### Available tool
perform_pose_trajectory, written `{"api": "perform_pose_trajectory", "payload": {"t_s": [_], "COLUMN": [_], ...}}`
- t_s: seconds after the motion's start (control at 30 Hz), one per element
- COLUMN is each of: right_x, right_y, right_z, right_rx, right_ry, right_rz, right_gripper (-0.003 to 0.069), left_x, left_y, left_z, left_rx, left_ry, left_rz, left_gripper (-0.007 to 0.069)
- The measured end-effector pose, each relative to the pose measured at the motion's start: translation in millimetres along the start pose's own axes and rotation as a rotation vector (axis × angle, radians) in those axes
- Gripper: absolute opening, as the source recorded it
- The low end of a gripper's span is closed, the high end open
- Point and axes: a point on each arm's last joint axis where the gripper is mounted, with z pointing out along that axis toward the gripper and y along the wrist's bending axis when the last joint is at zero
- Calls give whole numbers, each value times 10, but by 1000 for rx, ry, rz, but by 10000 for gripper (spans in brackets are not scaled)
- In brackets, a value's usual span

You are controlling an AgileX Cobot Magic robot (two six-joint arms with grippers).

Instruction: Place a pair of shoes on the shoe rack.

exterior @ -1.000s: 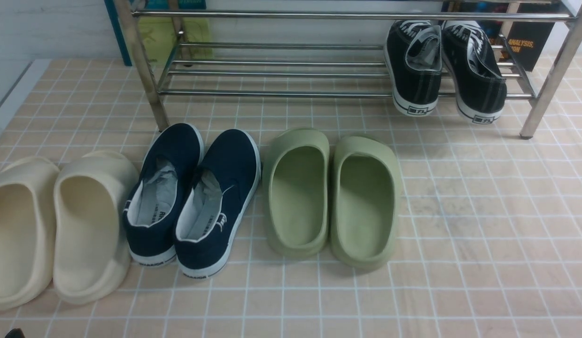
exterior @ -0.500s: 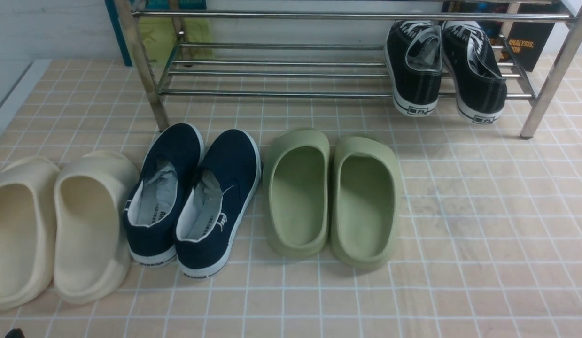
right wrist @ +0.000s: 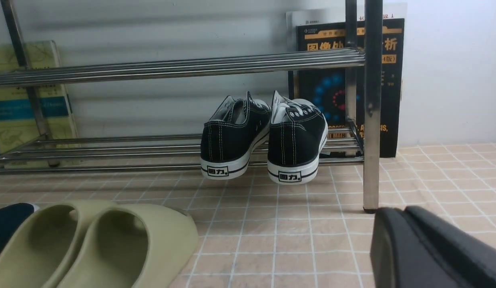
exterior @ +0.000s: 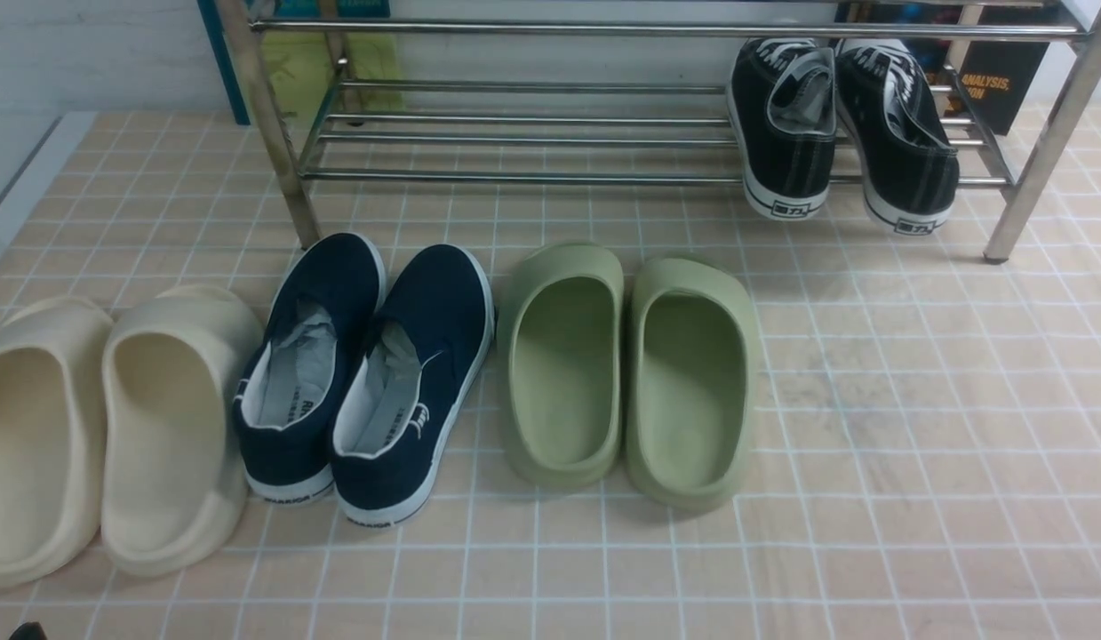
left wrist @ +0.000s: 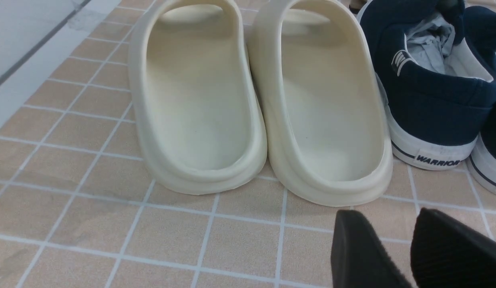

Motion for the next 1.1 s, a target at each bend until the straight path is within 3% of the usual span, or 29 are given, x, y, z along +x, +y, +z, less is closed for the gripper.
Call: {"api": "perform_pose_trajectory", "payload": {"t_s": [0.37, 0.73, 0.87, 1.1], "right_x": [340, 342, 342, 342], "right_y": [11, 17, 15, 10], "right_z": [-75, -80, -80, -80], "right_rx": [-5, 0, 1, 4], "right_ry": [406, 419, 419, 419], "right_rz": [21, 69, 65, 50], "right_gripper": [39, 37, -13, -19], "left_x": [0, 0, 0, 0], "left_y": [0, 0, 0, 0], "left_z": [0, 0, 0, 0], "left_rx": [0, 0, 0, 0], "left_ry": [0, 0, 0, 0], "left_rz": [0, 0, 0, 0], "left_gripper": [239, 239, 239, 239]}}
